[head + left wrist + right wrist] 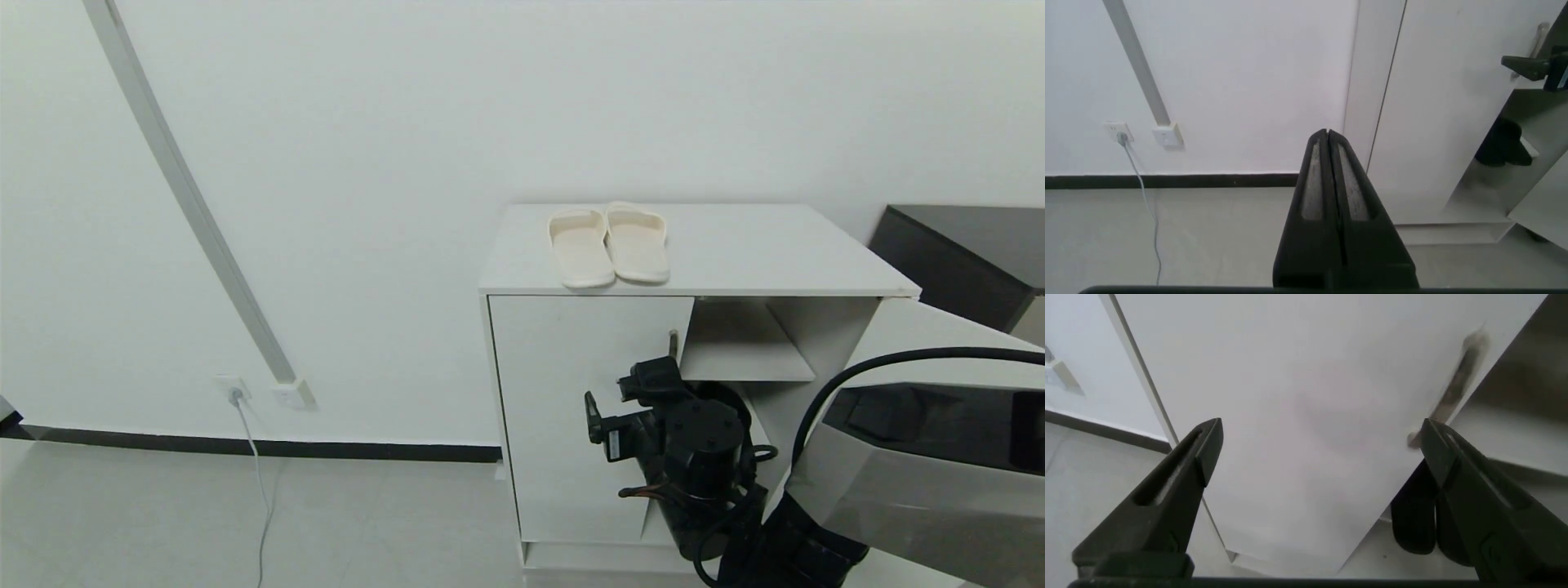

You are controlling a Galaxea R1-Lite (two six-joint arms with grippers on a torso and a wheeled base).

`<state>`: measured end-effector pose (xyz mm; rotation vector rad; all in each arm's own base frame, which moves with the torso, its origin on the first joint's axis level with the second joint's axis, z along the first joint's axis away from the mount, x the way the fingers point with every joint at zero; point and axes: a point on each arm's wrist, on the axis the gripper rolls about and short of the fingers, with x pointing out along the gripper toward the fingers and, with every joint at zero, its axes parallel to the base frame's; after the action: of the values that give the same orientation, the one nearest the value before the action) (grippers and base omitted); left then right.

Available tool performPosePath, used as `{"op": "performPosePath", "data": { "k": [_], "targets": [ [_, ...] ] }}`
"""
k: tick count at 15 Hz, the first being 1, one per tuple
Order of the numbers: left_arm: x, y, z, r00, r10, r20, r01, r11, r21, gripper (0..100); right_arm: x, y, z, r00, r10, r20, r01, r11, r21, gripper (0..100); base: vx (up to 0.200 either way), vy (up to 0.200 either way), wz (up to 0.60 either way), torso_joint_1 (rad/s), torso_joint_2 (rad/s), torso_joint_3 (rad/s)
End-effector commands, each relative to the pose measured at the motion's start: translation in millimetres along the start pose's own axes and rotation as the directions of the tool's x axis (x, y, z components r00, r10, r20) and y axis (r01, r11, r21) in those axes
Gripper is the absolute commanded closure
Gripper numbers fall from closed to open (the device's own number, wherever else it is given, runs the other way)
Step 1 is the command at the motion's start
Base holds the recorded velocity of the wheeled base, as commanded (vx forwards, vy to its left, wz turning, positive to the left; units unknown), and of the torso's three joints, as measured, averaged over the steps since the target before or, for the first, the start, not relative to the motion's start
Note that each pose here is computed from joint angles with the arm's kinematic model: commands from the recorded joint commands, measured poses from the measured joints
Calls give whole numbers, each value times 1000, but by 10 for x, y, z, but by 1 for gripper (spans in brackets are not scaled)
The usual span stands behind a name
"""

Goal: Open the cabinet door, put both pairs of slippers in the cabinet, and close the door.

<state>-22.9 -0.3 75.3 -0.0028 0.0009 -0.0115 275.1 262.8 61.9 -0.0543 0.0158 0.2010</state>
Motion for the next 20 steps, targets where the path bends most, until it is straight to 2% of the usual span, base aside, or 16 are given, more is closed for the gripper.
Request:
{"op": "performPosePath", "data": {
  "k": [1, 11, 16, 18, 20],
  "targets": [
    [1, 0, 2, 1000, 1, 1, -1, 1000, 0, 100, 3, 4, -22, 1000, 0, -4, 0, 1000, -3, 0, 0, 0, 0, 212, -544, -325],
    [1, 0, 0, 1000, -1, -1, 1, 1000, 1, 100, 14, -1, -47, 1000, -3, -3, 3, 1000, -2, 0, 0, 0, 0, 246, -560, -318],
    [1, 0, 2, 1000, -1, 1, 1, 1000, 3, 100, 38, 8, -15, 1000, 29, 10, -29, 1000, -5, 0, 0, 0, 0, 31, -68, -33],
    [1, 0, 2, 1000, -1, 1, 1, 1000, 3, 100, 146, -4, 167, 998, 20, 55, -21, 1000, 21, 0, 0, 0, 0, 0, 0, 0],
    [1, 0, 0, 1000, -1, -1, 1, 1000, 3, 100, 297, -93, 437, 999, -14, 45, 13, 1000, 28, 0, 0, 0, 0, 0, 0, 0]
  ]
}}
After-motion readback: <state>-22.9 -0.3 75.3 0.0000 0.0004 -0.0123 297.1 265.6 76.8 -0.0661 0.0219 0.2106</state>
